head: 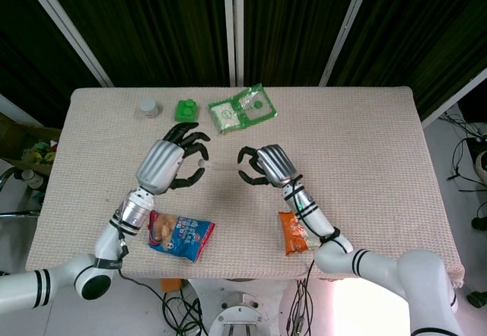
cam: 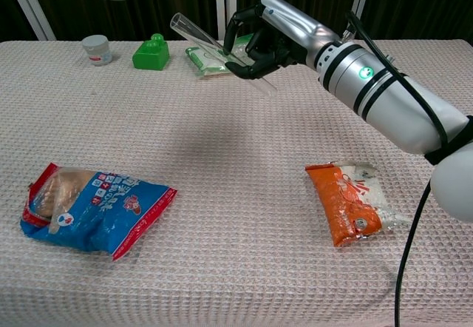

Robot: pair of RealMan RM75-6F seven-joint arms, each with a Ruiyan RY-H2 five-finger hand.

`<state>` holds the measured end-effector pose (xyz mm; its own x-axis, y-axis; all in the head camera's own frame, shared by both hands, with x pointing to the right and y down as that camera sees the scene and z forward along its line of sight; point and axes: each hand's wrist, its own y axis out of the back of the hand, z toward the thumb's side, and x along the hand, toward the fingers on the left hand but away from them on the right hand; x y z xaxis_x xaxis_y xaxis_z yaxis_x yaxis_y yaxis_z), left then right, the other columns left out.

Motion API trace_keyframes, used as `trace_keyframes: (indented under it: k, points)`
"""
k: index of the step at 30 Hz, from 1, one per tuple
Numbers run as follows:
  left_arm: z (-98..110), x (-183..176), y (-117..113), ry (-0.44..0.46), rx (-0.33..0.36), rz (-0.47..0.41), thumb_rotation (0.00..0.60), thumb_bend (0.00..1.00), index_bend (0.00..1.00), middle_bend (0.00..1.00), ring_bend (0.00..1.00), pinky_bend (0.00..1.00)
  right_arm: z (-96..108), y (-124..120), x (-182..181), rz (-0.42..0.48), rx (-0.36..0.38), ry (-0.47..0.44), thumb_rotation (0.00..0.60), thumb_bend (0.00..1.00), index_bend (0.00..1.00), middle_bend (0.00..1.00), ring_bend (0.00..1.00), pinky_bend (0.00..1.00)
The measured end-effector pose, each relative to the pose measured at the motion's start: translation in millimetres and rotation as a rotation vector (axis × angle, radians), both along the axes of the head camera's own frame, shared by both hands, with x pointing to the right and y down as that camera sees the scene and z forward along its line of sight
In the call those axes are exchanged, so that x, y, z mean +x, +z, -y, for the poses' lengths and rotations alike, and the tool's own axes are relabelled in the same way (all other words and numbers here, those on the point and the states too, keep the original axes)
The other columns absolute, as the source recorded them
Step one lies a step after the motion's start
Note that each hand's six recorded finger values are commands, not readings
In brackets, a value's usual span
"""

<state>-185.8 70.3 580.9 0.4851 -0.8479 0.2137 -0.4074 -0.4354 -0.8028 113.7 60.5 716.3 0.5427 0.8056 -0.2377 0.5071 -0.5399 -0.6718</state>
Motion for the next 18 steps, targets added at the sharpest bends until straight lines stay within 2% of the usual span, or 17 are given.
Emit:
trace_keyframes:
  k: [18]
  points:
    - [-1.2,-2.1,6.7,-0.043,-0.026,-0.043,0.600,0.48,0.60,0.28,0.12,0.13,1.9,-7.5,-0.1,0.063,0.011,0.029,0.600,0.83,0.97,1.00,1.00,1.00]
